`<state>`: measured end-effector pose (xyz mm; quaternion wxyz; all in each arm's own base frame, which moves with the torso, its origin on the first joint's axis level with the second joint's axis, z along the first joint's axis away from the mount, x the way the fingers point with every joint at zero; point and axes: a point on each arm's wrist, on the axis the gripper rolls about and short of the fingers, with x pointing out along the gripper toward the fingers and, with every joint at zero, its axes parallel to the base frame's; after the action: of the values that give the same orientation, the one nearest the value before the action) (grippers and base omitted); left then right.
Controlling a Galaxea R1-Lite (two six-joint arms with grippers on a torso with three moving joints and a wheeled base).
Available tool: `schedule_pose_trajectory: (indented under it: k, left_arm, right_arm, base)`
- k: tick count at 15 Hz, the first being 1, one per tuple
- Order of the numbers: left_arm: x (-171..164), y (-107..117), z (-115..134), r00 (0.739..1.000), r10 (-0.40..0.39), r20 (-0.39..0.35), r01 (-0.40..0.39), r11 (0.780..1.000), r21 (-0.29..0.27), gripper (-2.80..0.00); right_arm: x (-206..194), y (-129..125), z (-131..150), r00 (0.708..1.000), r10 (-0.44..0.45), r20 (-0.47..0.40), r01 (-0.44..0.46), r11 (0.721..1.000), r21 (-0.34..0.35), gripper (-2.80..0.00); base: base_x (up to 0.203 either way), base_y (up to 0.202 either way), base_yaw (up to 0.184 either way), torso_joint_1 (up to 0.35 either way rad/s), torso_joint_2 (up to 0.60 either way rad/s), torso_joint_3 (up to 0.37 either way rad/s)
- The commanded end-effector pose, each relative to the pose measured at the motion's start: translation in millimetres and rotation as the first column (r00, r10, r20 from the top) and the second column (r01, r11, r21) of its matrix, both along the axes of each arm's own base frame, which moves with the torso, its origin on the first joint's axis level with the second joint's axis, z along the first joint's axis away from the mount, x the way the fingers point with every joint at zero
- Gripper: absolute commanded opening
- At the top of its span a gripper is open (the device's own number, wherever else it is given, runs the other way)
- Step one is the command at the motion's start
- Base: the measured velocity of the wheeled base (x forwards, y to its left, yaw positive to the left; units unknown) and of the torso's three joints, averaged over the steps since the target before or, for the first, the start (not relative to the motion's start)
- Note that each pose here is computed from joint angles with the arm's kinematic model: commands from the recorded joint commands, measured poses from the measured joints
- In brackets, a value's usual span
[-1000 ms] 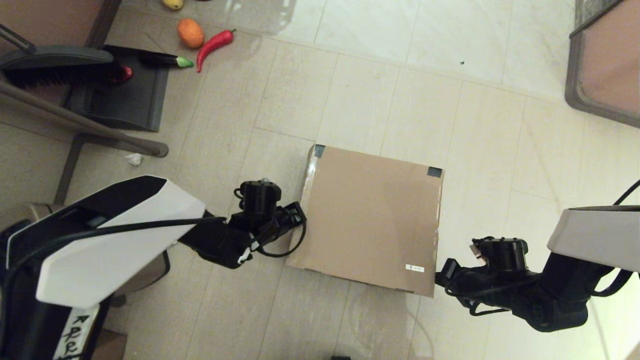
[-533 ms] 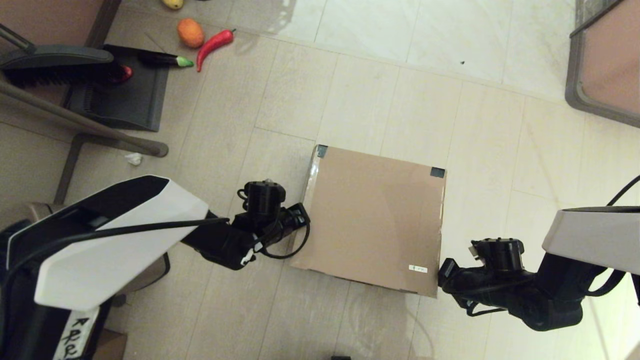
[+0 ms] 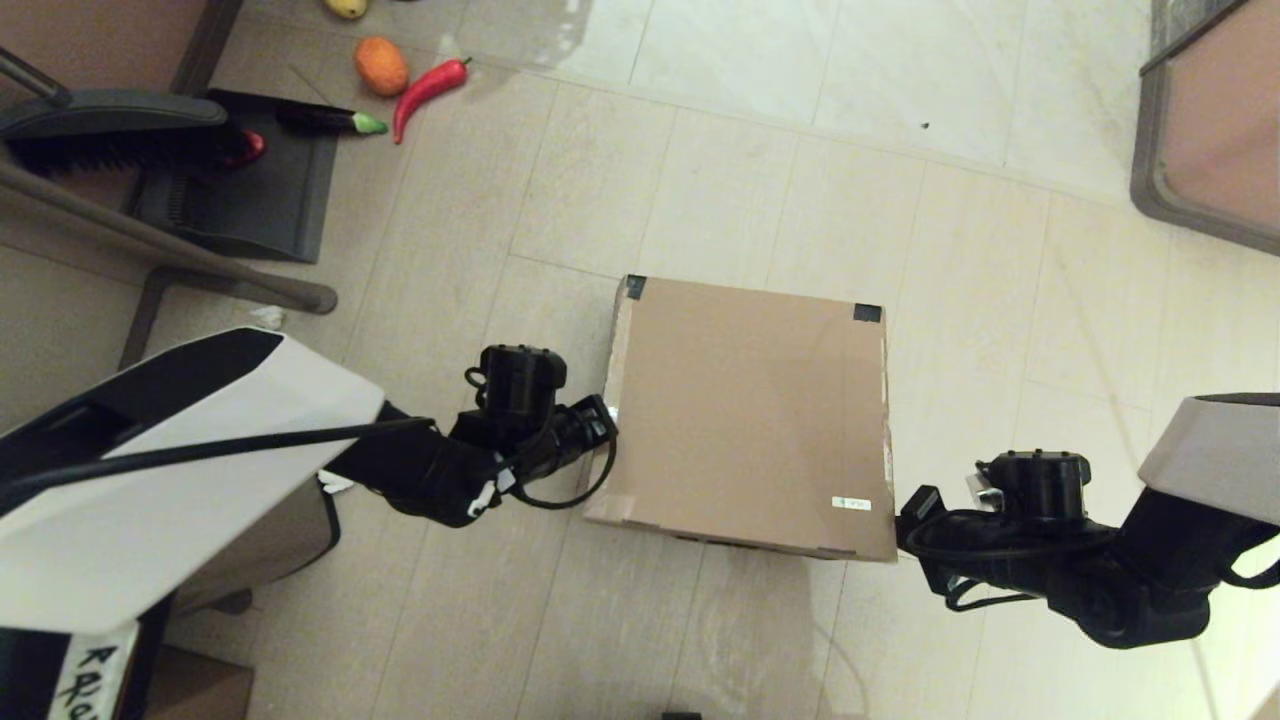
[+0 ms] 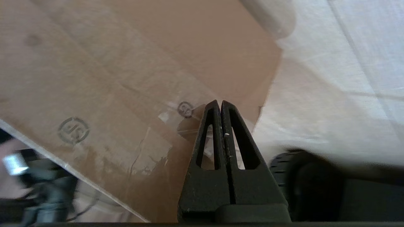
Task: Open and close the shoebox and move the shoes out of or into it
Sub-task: Open the shoe box
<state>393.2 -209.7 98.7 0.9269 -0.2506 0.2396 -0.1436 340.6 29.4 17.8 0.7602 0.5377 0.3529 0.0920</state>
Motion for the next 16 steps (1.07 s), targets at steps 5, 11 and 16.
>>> schedule_pose_trajectory:
  k: [5,11,16]
  left_arm:
    - [-9.9,3.4,11.6,1.0,-0.002,0.01,0.002,1.0,-0.009,-2.8]
    - [-15.8,5.6,12.8,1.0,0.015,0.007,-0.015,1.0,0.002,-2.8]
    - [-24.1,9.4,22.2,1.0,0.013,0.016,-0.013,1.0,-0.004,-2.8]
  right_arm:
    - [-15.1,-6.7,18.1,1.0,0.017,0.021,-0.018,0.999,0.031,-2.8]
    - [-28.1,-8.1,26.3,1.0,0.014,0.024,-0.014,0.999,0.029,-2.8]
    - [-34.2,-7.4,37.4,0.999,0.02,0.045,-0.022,0.999,0.041,-2.8]
  base:
    - [0.0,0.0,0.0,0.0,0.0,0.0]
    - [0.0,0.0,0.0,0.0,0.0,0.0]
    - [0.0,0.0,0.0,0.0,0.0,0.0]
